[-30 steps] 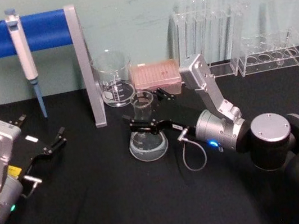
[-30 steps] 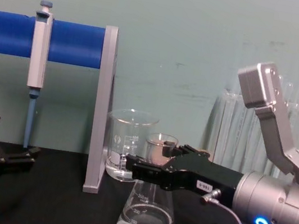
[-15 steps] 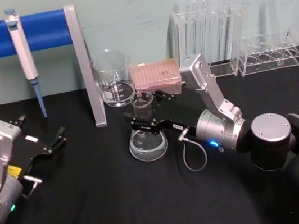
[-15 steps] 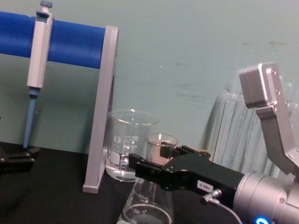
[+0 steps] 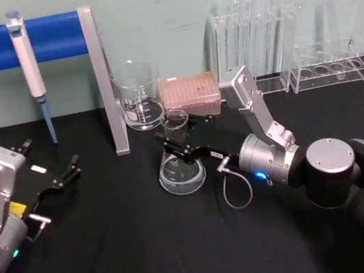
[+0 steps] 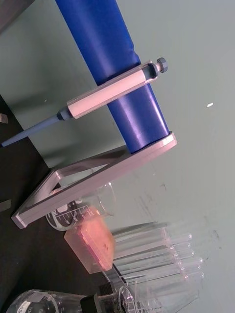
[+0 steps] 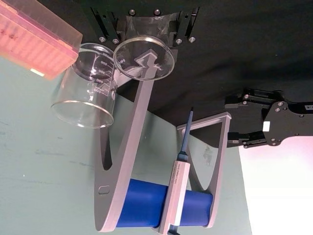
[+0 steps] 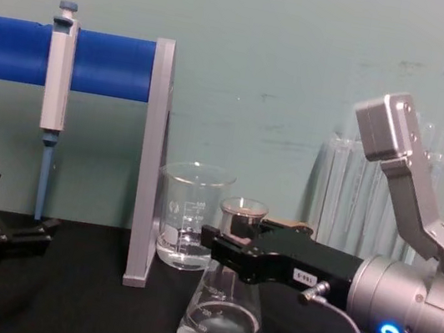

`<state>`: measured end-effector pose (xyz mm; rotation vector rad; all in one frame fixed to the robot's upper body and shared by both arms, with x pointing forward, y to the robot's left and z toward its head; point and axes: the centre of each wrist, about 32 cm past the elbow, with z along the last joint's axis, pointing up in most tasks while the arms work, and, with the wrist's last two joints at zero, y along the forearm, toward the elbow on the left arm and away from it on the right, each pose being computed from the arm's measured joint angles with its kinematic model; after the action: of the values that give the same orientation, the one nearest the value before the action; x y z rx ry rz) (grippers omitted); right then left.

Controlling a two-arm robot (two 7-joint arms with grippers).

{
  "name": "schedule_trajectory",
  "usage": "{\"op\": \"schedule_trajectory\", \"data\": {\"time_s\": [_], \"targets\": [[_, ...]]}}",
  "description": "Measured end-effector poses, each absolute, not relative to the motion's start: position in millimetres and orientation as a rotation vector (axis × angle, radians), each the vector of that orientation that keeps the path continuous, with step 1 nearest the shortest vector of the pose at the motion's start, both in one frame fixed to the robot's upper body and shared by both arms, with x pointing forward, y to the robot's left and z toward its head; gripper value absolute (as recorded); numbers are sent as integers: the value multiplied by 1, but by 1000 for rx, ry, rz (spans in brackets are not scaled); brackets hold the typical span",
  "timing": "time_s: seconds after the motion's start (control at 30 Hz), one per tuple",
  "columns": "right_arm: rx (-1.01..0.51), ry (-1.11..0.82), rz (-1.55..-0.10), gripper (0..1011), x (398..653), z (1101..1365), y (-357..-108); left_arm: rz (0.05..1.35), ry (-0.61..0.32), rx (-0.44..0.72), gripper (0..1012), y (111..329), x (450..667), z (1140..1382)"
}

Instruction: Grasp the erlenmeyer flask with one hand, shake it three times, then place it back.

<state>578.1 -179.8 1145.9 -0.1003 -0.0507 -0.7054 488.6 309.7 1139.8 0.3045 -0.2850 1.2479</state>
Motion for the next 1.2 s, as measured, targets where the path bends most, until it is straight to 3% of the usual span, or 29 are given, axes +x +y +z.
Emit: {"op": "schedule_trajectory", "data": {"time_s": [0.43,1.2], "targets": [[-84,-42,-725,457,575,1151,-181,1248,-285,305,1001,310,489,1140],[3,-108,-769,456,546,1221,-204,1248,-285,304,1001,310,489,1140]]}}
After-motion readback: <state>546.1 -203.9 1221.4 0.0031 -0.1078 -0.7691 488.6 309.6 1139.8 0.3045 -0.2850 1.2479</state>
